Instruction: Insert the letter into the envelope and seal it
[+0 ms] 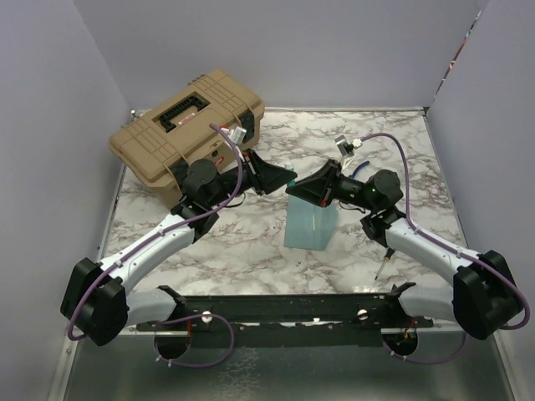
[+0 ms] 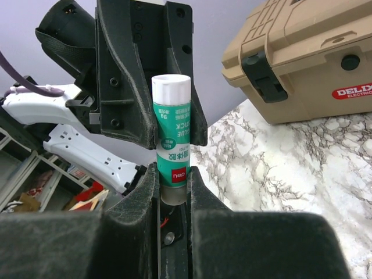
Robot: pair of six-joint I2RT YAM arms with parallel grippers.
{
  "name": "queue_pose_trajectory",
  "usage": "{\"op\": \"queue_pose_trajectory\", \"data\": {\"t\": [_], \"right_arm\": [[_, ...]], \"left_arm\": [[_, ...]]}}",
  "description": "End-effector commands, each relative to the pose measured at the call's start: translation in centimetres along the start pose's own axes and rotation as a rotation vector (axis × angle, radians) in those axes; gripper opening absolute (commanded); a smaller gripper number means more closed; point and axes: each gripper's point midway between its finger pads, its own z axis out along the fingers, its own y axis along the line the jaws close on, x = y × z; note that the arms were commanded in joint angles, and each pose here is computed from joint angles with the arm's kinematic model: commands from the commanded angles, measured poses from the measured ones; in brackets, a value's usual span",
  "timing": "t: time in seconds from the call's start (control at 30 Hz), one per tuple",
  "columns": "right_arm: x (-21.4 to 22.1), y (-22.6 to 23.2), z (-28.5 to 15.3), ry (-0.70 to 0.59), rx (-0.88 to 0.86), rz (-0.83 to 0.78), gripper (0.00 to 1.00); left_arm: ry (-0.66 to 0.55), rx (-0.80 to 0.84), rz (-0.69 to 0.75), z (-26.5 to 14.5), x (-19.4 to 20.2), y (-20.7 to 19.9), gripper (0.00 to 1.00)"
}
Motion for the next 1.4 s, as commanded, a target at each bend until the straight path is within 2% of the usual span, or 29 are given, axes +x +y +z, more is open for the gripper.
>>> {"op": "queue_pose_trajectory", "data": {"t": [0.0,0.07,0.1,0.17,0.2,0.27,0.33,0.57,0.7,0.77,0.87,1.13,1.3,1.37], "right_arm": [[-0.9,2.2,0.3,0.011,-0.09,-0.054,0.0],[-0.8,2.3,0.3,0.021,-0.093,-0.058,0.03],[-0.7,2.2,0.3,0.029,-0.088,-0.059,0.1],[-0.5,1.8,0.1,0.046,-0.052,-0.072,0.4],[-0.4,1.4,0.0,0.057,-0.018,-0.09,0.51],[-0.4,0.7,-0.6,0.088,0.046,-0.164,0.63],[-0.2,0.3,-1.2,0.141,0.098,-0.206,0.67],[-1.7,1.0,-1.7,0.202,0.152,-0.317,0.7],[-2.9,0.3,-1.5,0.165,0.211,-0.314,0.68],[-3.6,0.4,-1.1,0.128,0.21,-0.3,0.64],[-3.7,0.9,-0.6,0.112,0.167,-0.279,0.52],[-1.3,1.4,-0.2,0.237,0.063,-0.235,0.24],[-1.9,-0.3,0.2,0.229,0.162,-0.179,0.03],[-2.5,-1.5,0.4,0.2,0.24,-0.131,0.0]], "left_arm": [[0.043,0.089,0.069,0.5,0.2,-1.7,0.21],[0.054,0.1,0.089,0.5,0.3,-1.7,0.07],[0.055,0.101,0.105,0.6,0.2,-1.7,0.0],[0.063,0.095,0.154,0.5,0.3,-1.5,0.0],[0.074,0.09,0.18,0.4,0.4,-1.3,0.0],[0.117,0.102,0.228,0.4,0.9,-1.2,0.0],[0.18,0.137,0.258,0.4,1.7,-1.4,0.0],[0.339,0.18,0.368,-0.3,4.0,-0.5,0.0],[0.374,0.194,0.419,-0.5,4.3,-0.5,0.0],[0.37,0.2,0.44,-0.5,4.2,-0.6,0.0],[0.367,0.204,0.454,-0.6,4.1,-0.7,0.0],[0.354,0.205,0.466,-0.7,3.8,-1.1,0.0],[0.312,0.18,0.507,-0.1,2.5,-1.1,0.0],[0.302,0.169,0.526,0.1,2.2,-0.8,0.0]]}}
